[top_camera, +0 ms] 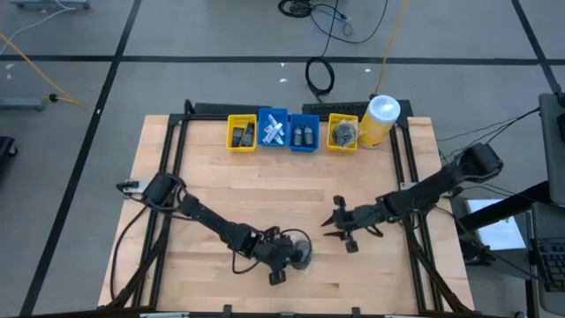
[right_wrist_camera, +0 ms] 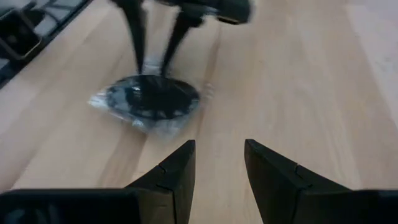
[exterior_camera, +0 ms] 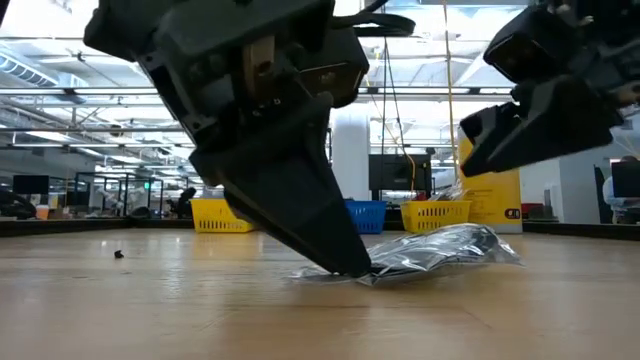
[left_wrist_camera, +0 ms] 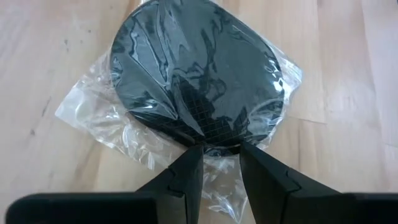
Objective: Pick & Place Travel size toiletries
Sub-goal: Put the black hairbrush into the right yellow bin
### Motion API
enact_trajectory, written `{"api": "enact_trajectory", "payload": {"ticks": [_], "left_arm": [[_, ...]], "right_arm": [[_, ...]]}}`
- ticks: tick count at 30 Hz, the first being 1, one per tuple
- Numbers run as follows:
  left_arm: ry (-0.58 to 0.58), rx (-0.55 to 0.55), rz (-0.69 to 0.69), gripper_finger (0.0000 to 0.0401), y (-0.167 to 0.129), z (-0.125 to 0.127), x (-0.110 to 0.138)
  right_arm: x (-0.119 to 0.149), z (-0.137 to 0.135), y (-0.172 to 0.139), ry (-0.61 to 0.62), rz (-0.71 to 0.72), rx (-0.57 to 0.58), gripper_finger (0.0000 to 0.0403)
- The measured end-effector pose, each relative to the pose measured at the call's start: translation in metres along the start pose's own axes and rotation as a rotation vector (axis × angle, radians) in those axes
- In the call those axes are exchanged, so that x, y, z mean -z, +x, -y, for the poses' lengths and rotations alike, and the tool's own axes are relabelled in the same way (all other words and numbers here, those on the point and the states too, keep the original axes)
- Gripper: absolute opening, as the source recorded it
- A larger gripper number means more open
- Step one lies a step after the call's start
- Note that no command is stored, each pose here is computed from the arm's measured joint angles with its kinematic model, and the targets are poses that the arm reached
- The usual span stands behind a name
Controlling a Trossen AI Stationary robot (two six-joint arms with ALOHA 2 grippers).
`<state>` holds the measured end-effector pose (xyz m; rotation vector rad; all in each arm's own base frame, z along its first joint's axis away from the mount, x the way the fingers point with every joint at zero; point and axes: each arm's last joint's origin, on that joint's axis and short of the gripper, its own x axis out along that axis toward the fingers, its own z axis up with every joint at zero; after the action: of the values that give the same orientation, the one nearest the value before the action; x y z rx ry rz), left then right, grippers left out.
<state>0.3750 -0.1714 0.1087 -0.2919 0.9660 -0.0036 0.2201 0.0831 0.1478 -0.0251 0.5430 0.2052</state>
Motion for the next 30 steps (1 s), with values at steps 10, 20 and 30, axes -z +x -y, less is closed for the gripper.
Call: {"api": "enact_trajectory", "payload": {"ticks": [10, 20, 30], "left_arm": [[0.0, 0.014, -0.014, 0.0113, 0.001, -0.011, -0.008], [-0.014, 0.008, 0.011, 0.0113, 0.003, -0.024, -0.017], [-0.024, 0.036, 0.018, 0.0113, 0.004, -0.03, -0.023]], "right_arm": [[0.023, -0.022, 0.021, -0.152, -0.045, 0.076, 0.013], [0.032, -0.034, 0.026, -0.236, -0.044, 0.125, 0.013], [0.038, -0.039, 0.049, -0.28, -0.077, 0.163, 0.013]]}}
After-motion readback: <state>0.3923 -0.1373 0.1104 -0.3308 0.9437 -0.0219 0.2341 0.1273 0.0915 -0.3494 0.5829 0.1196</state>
